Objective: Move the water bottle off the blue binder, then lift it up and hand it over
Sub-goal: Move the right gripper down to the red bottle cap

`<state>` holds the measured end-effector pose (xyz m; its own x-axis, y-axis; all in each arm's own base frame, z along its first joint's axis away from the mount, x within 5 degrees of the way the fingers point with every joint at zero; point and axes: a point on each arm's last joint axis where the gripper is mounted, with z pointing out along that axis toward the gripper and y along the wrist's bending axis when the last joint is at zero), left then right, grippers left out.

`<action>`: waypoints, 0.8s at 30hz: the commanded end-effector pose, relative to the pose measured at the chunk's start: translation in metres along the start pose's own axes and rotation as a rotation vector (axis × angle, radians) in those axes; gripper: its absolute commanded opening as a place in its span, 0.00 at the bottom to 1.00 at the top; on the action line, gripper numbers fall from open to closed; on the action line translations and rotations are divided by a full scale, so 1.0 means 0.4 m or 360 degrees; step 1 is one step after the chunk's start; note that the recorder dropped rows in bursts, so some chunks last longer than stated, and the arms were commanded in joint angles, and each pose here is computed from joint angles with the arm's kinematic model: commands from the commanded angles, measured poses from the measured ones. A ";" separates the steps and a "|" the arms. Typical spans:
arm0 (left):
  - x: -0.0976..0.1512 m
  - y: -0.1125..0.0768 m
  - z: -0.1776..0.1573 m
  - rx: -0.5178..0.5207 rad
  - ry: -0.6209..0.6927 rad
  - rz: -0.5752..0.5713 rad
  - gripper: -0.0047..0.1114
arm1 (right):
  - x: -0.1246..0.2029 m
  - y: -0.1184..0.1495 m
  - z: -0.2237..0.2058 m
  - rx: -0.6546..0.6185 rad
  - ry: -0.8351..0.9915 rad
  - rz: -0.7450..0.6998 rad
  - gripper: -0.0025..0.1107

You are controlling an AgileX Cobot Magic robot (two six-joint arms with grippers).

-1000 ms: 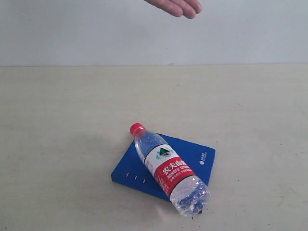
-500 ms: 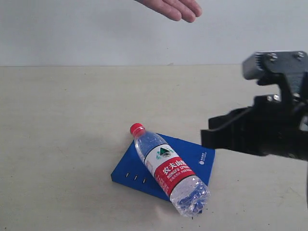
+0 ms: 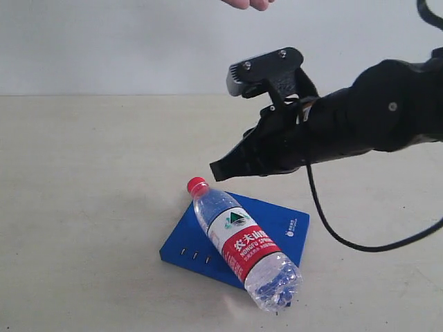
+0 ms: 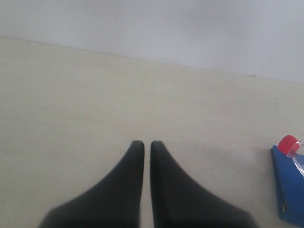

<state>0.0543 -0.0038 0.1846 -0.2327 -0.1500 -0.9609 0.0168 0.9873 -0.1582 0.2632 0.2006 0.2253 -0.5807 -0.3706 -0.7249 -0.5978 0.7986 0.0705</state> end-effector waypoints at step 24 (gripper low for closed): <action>-0.002 -0.001 -0.001 0.0009 -0.0015 -0.0014 0.08 | -0.074 0.003 0.235 -0.0076 0.0282 -0.0121 0.56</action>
<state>0.0543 -0.0038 0.1846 -0.2327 -0.1500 -0.9609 0.0168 0.9873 -0.1582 0.3285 0.2528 0.1851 -0.6121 -0.4784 -0.6297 -0.6496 0.7582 0.0555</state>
